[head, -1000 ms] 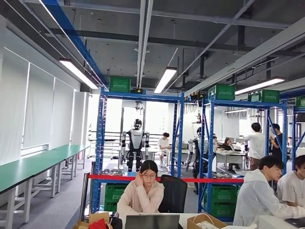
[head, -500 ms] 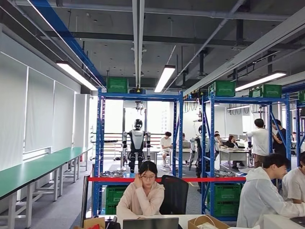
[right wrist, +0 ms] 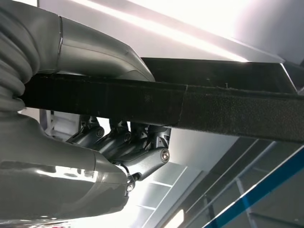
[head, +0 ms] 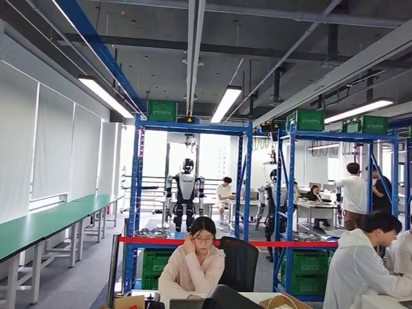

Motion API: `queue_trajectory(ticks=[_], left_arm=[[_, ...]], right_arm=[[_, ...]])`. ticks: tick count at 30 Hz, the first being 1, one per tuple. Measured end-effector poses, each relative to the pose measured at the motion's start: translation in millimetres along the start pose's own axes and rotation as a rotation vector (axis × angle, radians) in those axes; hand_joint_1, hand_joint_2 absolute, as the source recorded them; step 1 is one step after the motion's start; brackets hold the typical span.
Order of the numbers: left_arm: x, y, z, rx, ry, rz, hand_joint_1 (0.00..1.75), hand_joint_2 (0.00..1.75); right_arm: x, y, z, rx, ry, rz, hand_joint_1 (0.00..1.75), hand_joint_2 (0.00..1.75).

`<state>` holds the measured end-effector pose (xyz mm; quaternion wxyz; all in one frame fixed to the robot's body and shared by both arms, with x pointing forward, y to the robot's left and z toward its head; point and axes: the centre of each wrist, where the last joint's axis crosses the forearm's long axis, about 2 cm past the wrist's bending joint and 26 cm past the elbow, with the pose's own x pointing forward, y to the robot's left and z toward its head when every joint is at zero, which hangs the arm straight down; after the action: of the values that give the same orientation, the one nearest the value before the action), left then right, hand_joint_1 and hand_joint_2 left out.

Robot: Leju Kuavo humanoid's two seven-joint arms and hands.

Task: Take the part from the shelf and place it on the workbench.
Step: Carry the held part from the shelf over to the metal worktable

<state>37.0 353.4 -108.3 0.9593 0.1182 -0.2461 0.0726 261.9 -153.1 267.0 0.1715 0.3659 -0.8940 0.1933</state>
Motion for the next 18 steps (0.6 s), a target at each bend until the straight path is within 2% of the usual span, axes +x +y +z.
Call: queue_trajectory(ticks=[8,15,18], left_arm=[[3,-1,-1,-0.006,-0.004,-0.003,0.00,1.75],[7,-4,-2,-0.021,0.010,-0.021,0.00,1.75],[7,-4,-2,-0.028,0.019,-0.029,0.00,1.75]], right_arm=[[-1,-15,-6,0.000,0.029,0.069,1.75,1.75],[-10,-41,-24,-0.007,0.089,0.221,1.75,1.75],[-18,-54,-31,-0.011,0.146,0.350,1.75,1.75]])
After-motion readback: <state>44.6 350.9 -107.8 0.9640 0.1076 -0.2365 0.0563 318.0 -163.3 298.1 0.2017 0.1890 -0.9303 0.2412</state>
